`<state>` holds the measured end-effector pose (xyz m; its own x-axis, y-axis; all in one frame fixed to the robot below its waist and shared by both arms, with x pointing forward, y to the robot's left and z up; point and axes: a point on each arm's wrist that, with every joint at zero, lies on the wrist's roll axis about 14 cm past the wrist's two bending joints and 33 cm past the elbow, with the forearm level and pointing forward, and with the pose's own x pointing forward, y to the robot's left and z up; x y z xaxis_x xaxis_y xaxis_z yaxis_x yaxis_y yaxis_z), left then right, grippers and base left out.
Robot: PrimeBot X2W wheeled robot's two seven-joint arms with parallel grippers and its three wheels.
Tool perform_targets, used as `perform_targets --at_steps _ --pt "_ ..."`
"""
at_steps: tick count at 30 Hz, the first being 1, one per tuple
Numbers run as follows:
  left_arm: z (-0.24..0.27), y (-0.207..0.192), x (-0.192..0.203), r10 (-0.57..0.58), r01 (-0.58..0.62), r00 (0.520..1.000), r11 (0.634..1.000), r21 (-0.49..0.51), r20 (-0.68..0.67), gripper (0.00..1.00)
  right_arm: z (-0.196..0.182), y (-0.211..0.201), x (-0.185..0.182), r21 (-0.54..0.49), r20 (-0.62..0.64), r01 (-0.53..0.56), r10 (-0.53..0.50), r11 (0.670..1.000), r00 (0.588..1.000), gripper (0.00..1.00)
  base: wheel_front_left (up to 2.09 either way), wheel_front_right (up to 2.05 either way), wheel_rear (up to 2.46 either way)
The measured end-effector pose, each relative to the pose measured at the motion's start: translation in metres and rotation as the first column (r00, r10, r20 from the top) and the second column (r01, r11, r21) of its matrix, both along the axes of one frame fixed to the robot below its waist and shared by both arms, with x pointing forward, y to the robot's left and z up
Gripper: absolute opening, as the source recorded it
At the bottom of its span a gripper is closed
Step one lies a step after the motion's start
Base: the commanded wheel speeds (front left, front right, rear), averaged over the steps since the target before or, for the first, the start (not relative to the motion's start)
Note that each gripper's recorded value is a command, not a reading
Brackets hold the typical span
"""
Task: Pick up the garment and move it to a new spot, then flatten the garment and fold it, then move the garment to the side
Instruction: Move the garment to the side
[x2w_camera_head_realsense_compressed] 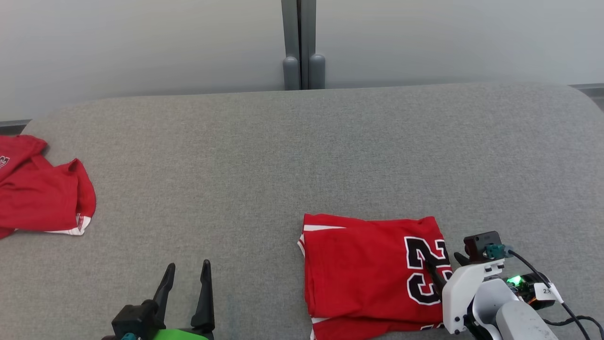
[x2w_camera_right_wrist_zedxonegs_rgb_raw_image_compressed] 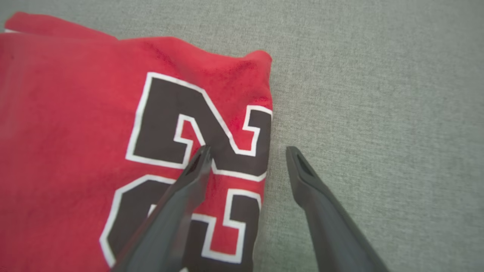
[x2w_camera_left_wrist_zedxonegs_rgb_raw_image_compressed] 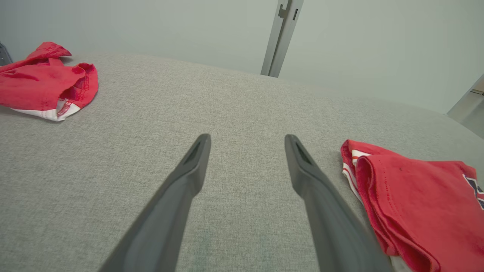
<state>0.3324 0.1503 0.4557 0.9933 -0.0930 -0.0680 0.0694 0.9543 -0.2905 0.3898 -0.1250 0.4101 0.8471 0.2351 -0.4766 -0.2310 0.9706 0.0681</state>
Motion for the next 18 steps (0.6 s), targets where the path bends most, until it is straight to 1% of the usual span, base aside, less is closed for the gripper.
perform_targets --at_steps 6,7,8,10,12,15,18 --pt "-0.005 0.005 -0.002 0.017 -0.017 1.0 1.0 0.001 -0.018 1.0 -0.016 0.009 -0.001 -0.008 -0.079 -0.046 0.046 0.999 0.996 1.0 0.0 0.0 0.0" --pt "-0.006 0.005 -0.002 0.019 -0.019 1.0 1.0 0.0 -0.02 1.0 -0.017 0.01 0.0 -0.007 -0.083 -0.05 0.049 0.999 0.995 0.84 0.0 0.0 0.0" --pt "-0.006 0.006 -0.001 0.019 -0.019 1.0 1.0 0.0 -0.022 1.0 -0.018 0.011 0.0 -0.007 -0.086 -0.053 0.052 0.999 0.995 0.51 0.0 0.0 0.0" --pt "-0.007 0.005 0.0 0.017 -0.017 1.0 1.0 0.0 -0.024 1.0 -0.018 0.013 0.002 -0.013 -0.089 -0.065 0.064 0.998 0.994 0.3 0.0 0.0 0.0" --pt "-0.005 0.002 0.003 0.008 -0.008 1.0 1.0 -0.001 -0.018 1.0 -0.018 0.015 0.005 -0.01 -0.084 -0.07 0.069 0.997 0.994 0.01 0.0 0.0 0.0" --pt "-0.002 -0.003 0.01 -0.009 0.009 1.0 1.0 -0.003 -0.007 1.0 -0.008 0.015 0.016 0.009 -0.038 -0.057 0.057 0.998 0.998 0.0 0.0 0.0 0.0" --pt "-0.001 -0.01 0.016 -0.031 0.031 1.0 0.999 -0.009 -0.002 1.0 0.008 0.001 0.032 0.019 0.03 -0.013 0.013 1.0 0.999 0.0 0.0 0.0 0.0"
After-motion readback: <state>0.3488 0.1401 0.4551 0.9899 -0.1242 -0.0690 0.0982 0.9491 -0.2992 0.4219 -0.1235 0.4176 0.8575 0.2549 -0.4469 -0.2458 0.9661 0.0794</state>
